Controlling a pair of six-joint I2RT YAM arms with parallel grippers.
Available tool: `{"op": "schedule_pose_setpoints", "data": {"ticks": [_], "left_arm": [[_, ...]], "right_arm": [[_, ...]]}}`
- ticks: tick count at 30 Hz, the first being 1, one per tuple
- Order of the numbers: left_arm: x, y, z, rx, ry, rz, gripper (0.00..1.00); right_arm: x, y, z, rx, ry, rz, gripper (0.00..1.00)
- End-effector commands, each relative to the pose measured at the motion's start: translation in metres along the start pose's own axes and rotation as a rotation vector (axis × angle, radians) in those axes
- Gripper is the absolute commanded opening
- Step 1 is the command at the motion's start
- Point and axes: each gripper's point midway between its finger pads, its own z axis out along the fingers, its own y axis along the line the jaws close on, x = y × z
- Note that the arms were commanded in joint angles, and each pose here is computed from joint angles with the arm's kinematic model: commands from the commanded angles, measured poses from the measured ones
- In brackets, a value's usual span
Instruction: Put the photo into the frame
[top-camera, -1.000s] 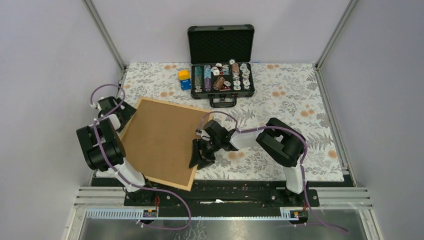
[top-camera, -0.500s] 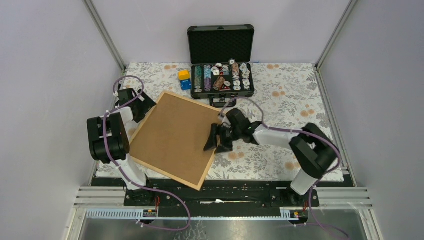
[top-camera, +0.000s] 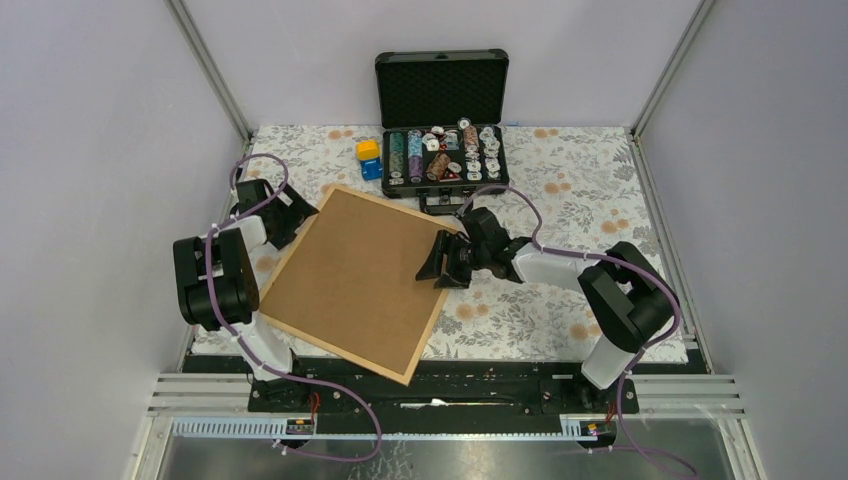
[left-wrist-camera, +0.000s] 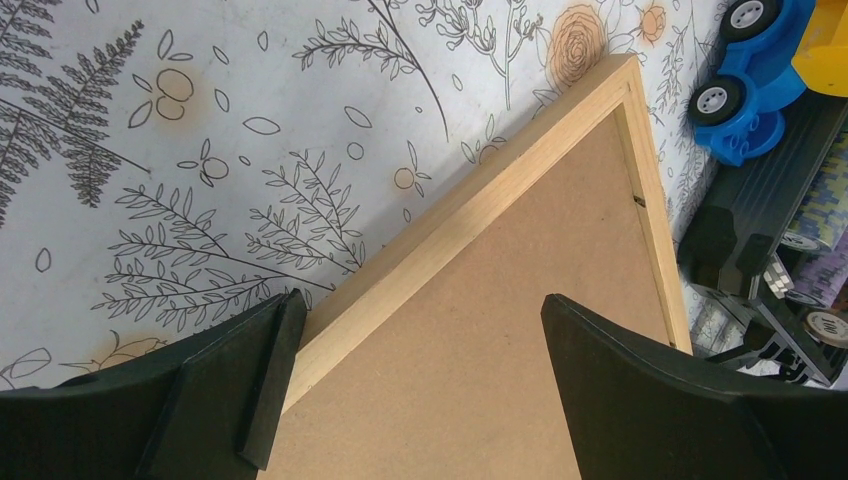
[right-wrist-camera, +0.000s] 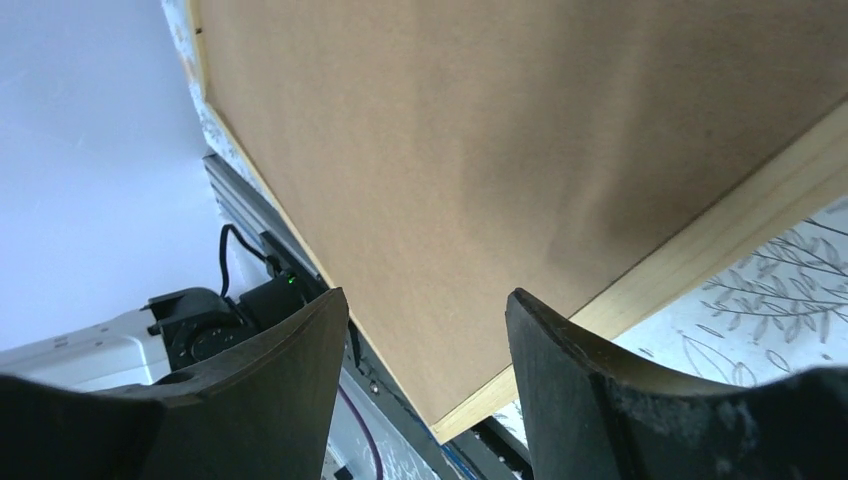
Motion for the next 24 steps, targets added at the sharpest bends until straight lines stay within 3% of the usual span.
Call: {"op": "schedule_pose_setpoints", "data": {"ticks": [1,15,24], "left_arm": [[0.068,0.037,-0.008,-0.117,0.23,-0.076,0.99],[0.079,0.045,-0.005,-0.115,0.255,-0.124,0.99],[0.105,0.052,-0.007,-0.114,0.302,-0.195,0.99]], "right_arm": [[-0.006,-0.008,-0.002,0.017,-0.076,0.034,0.66],[0.013,-0.03,0.002,0.035,-0.032,0.081,0.66],[0.005,-0.019,0.026,-0.023,-0.032,0.08,0.66]]}}
